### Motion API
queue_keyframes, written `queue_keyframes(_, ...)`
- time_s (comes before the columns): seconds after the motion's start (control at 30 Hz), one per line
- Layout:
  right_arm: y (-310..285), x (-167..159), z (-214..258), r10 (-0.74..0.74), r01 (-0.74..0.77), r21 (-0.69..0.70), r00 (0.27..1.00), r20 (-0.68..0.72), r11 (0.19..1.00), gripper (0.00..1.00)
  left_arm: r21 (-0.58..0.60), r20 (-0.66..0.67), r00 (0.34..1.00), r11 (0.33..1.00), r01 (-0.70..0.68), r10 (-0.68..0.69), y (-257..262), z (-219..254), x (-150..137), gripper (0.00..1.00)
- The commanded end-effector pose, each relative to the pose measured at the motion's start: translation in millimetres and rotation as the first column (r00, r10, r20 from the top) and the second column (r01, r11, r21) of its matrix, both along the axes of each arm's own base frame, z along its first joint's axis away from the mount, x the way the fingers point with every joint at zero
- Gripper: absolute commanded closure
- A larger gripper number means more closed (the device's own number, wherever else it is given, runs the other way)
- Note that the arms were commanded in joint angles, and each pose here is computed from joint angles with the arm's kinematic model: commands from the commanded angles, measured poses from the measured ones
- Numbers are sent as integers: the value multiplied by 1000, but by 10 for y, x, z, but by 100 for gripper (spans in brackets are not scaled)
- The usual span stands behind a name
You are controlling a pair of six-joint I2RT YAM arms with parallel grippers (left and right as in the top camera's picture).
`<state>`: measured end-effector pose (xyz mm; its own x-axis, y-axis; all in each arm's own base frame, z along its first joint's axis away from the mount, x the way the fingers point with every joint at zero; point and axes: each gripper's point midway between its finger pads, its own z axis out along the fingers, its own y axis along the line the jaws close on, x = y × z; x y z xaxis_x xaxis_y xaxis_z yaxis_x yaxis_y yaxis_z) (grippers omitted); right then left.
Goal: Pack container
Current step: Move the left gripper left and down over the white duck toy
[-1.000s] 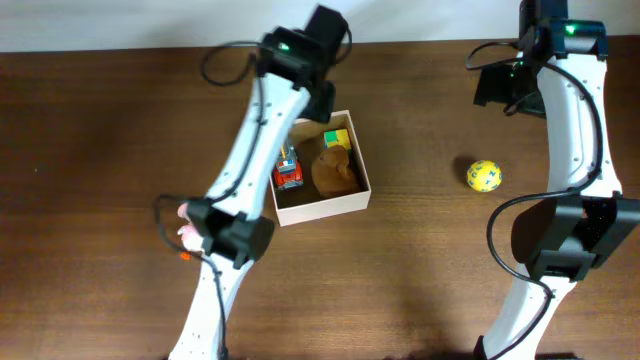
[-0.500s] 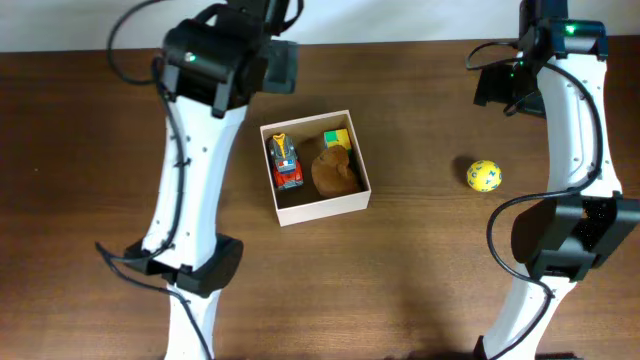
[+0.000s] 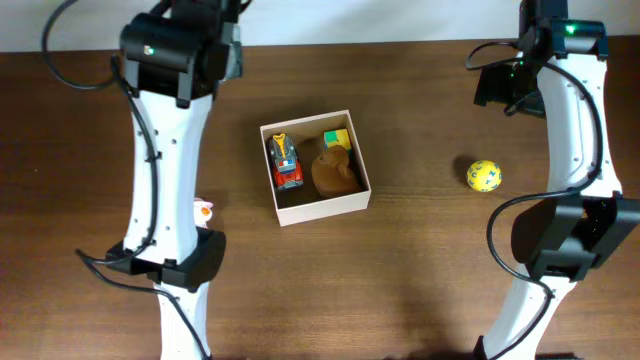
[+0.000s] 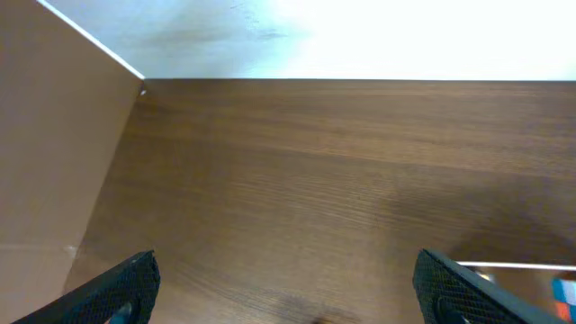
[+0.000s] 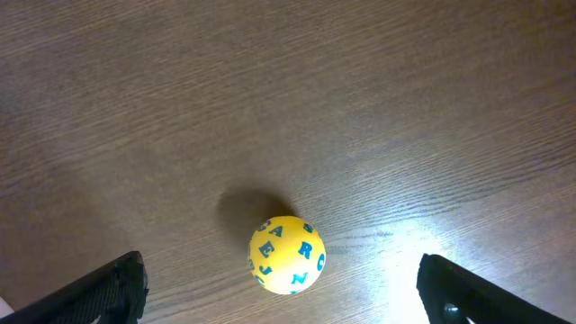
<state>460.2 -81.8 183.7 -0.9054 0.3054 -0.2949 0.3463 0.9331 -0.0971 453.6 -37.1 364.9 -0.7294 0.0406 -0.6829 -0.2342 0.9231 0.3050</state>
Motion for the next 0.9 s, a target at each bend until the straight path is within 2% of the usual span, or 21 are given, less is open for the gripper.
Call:
queue_keyframes(0.0,-4,9,101,4,-3,-19,1000,23,1000,1,0,60,997,999,-50,50,223,242,-124,7)
queue_keyframes(0.17,-5,8,101,4,-3,-19,1000,23,1000,1,-13,79,993,996,-84,85,416,370,-250,3)
queue_keyframes(0.33,-5,8,101,4,-3,-19,1000,23,1000,1,-62,-3,995,993,-96,96,574,183,-291,0)
queue_keyframes(0.53,-5,8,100,4,-3,-19,1000,23,1000,1,-98,-158,980,986,-136,119,762,-413,-271,0)
queue_keyframes(0.77,-5,8,101,4,-3,-19,1000,23,1000,1,-205,-341,939,979,-16,-56,548,-1348,-277,0)
queue_keyframes(0.87,-5,8,100,4,-3,-19,1000,23,1000,1,-204,-414,908,979,-22,-65,540,-1655,-371,0)
